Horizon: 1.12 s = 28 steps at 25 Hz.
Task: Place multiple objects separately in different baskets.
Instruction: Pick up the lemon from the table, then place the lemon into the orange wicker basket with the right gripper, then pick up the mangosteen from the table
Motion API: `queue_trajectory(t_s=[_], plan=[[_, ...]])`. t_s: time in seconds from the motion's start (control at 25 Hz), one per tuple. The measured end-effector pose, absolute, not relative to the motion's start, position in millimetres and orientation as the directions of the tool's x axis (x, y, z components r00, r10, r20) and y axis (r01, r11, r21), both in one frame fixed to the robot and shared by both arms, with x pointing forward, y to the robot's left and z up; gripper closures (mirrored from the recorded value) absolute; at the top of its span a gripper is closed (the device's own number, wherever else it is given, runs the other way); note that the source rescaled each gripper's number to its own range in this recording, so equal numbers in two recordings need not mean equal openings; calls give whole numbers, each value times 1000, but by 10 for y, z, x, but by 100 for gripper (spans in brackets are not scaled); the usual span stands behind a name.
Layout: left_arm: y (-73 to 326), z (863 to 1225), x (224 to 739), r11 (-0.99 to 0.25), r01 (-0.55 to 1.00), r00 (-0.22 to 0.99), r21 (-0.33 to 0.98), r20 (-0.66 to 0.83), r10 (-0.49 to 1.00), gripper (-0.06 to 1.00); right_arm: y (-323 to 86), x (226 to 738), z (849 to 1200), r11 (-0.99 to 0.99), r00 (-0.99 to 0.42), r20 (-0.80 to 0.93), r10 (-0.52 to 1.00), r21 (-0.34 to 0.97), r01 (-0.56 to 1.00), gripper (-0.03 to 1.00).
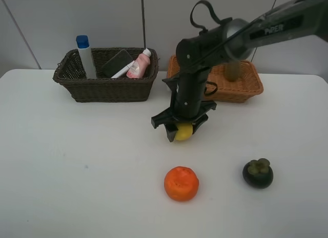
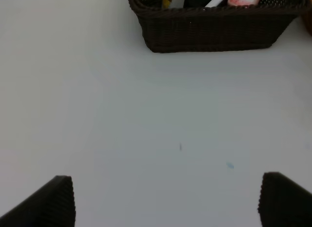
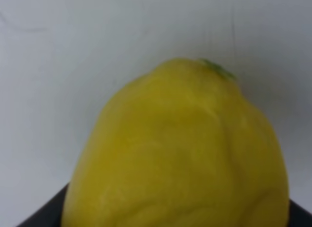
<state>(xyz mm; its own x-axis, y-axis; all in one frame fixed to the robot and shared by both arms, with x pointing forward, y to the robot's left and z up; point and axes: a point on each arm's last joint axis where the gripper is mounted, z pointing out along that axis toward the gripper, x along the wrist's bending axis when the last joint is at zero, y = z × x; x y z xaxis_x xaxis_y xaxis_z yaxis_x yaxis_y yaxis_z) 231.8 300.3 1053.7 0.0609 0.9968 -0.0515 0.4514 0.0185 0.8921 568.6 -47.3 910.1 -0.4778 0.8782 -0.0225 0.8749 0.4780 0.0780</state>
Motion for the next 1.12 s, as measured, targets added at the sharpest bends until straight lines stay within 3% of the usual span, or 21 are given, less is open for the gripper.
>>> queue_trajectory(t_s=[0.24,0.4,0.56,0.6,0.68,0.76,0.88,1.12], plan=[[3003,10537,2318,19,451,61,892,-52,997,-4,-612,6095,9964,431,-439,-53,897,327,841,69],[3003,10537,2318,19,451,61,892,-52,997,-4,-961,6572,9933,354,-356,-65,932,369,859,69],[3003,10537,2318,19,451,61,892,-52,997,-4,-1315,6932,9655,281,-272,-75,959,338,898,69],[3003,10537,2318,19,451,61,892,-52,997,-4,-1389,6979,9597,267,-256,-76,964,327,907,63],[3003,10537,2318,19,451,61,892,-52,997,-4,-1484,7016,9544,256,-242,-85,967,306,917,26],[3003,10537,2318,19,451,61,892,-52,997,-4,-1505,7013,9535,263,-248,-91,965,294,919,8],[3003,10537,2318,19,451,61,892,-52,997,-4,-1482,6974,9565,250,-245,-52,968,271,930,-1],[3003,10537,2318,19,451,61,892,-52,997,-4,-1468,6766,9803,243,-250,24,968,154,958,-2]])
